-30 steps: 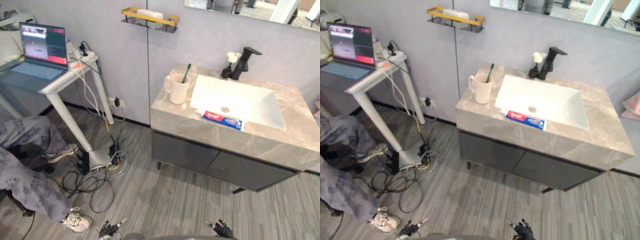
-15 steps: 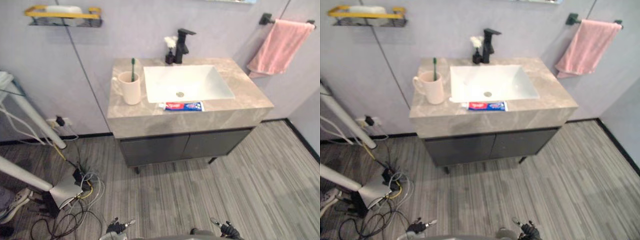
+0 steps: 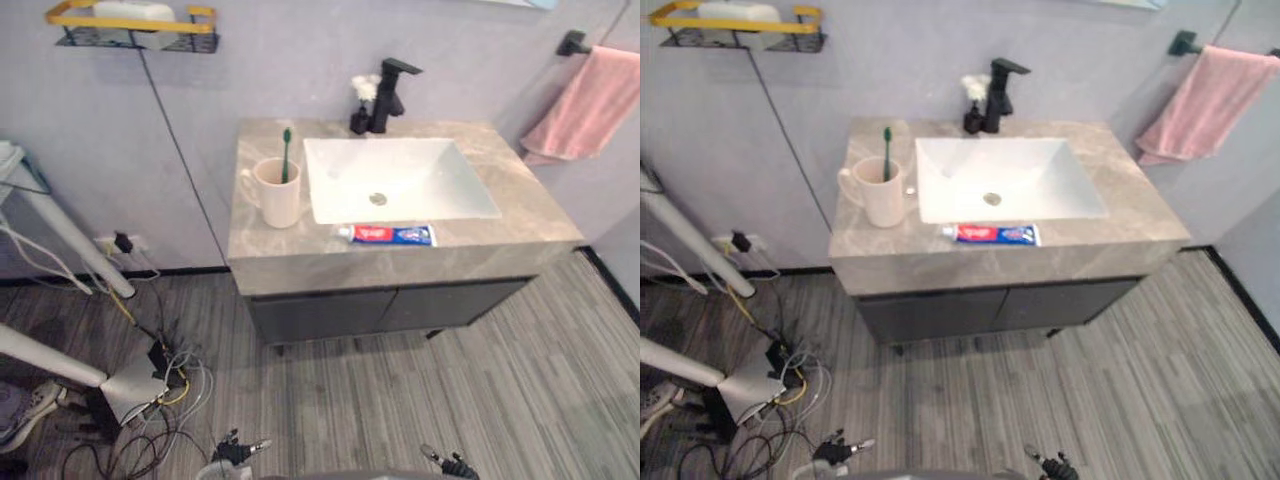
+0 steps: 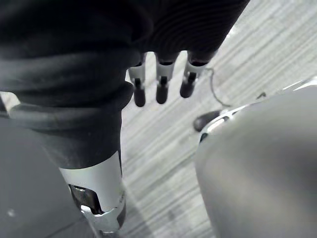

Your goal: Organize washtable

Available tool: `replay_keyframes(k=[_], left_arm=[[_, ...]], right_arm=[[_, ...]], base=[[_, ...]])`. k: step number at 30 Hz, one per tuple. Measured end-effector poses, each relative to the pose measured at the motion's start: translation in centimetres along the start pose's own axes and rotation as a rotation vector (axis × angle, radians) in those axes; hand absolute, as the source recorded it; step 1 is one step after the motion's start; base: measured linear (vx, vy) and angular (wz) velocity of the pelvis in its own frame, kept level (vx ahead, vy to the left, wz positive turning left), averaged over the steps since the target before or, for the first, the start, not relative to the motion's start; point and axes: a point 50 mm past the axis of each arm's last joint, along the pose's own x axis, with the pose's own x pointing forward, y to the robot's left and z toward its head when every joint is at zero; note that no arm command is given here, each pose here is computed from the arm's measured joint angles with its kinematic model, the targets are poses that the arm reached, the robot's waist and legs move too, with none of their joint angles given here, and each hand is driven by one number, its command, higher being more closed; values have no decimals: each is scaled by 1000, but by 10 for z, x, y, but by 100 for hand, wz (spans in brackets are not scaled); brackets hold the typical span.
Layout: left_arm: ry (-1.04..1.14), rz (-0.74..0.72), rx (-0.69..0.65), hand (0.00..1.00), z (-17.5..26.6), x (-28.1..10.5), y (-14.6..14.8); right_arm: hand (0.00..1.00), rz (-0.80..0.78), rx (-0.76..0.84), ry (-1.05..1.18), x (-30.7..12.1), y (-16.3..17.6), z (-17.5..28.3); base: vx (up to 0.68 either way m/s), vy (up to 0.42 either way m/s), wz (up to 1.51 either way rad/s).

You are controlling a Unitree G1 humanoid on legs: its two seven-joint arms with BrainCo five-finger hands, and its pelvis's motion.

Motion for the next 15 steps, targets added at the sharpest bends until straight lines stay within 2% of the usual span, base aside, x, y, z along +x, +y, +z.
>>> replay_keyframes(k=[8, 9, 15], left_arm=[[0, -8, 3, 0, 0, 0, -3], [-27, -12, 92, 0, 7, 1, 2], [-26, -13, 92, 0, 7, 1, 2]], right_arm=[[0, 11, -7, -4, 0, 0, 1], [0, 14, -54, 42, 1, 1, -3], [0, 14, -53, 42, 1, 1, -3]], base=[[72, -29, 10], [0, 0, 0], [0, 0, 0]])
